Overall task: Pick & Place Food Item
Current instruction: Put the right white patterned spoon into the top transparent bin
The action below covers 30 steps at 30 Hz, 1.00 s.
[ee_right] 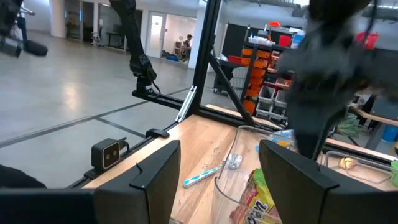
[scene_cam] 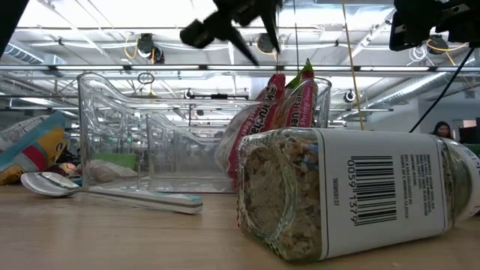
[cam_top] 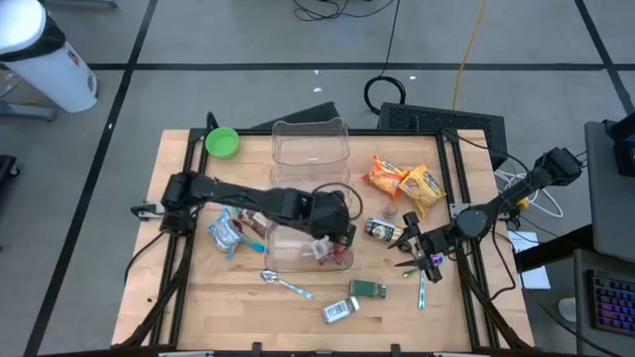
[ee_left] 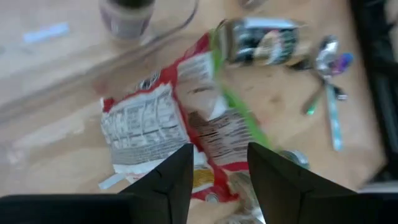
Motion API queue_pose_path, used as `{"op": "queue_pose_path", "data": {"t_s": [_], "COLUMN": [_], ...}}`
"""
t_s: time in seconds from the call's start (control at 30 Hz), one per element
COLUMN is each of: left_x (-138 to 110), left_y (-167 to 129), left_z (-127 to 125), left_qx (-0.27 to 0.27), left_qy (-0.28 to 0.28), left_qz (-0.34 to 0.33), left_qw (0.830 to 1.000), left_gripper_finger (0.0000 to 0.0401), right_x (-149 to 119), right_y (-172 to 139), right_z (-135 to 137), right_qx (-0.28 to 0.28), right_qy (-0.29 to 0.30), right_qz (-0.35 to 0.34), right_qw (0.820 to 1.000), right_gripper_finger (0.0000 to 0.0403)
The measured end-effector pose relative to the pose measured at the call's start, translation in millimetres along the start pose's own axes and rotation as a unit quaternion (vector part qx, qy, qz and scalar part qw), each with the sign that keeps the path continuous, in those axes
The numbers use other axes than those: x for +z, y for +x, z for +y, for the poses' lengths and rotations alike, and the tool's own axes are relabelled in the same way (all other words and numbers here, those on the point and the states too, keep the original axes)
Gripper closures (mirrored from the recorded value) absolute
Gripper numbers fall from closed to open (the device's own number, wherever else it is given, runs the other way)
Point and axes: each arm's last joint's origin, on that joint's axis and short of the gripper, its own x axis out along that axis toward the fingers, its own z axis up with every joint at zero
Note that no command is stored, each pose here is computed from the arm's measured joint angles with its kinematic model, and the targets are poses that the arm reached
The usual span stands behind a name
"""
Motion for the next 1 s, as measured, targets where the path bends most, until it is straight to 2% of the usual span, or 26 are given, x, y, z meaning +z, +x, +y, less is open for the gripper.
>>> {"op": "queue_pose_path", "data": {"t_s": [0.13,0.27,0.37,0.43,0.53,0.63,0.77,1.0], "left_x": [7,-5,-25,-42,-70,-92,-108,-118], "left_y": [-40,-98,-142,-164,-182,-186,-162,-103], "left_z": [0,1,5,7,9,15,29,66], "left_qx": [-0.041,-0.073,-0.074,-0.061,-0.025,0.013,0.049,0.120], "left_qy": [0.043,0.117,0.186,0.229,0.283,0.317,0.327,0.323], "left_qz": [-0.021,-0.102,-0.202,-0.269,-0.351,-0.389,-0.395,-0.408], "left_qw": [0.998,0.985,0.959,0.933,0.892,0.865,0.857,0.846], "left_gripper_finger": [0.0242,0.0242,0.0242,0.0242,0.0242,0.0242,0.0242,0.0242], "right_x": [-1,-1,-1,-1,-2,-2,-2,-2], "right_y": [0,0,0,0,0,0,-1,-1], "right_z": [0,0,0,0,-2,-5,-8,-18], "right_qx": [0.000,0.000,0.000,-0.001,-0.031,-0.087,-0.141,-0.171], "right_qy": [-0.001,-0.002,-0.005,-0.008,-0.015,-0.022,-0.028,0.010], "right_qz": [0.005,0.007,0.007,0.008,0.013,0.024,0.033,0.023], "right_qw": [1.000,1.000,1.000,1.000,0.999,0.996,0.989,0.985], "right_gripper_finger": [0.0193,0.0193,0.0193,0.0193,0.0193,0.0193,0.0193,0.0193]}}
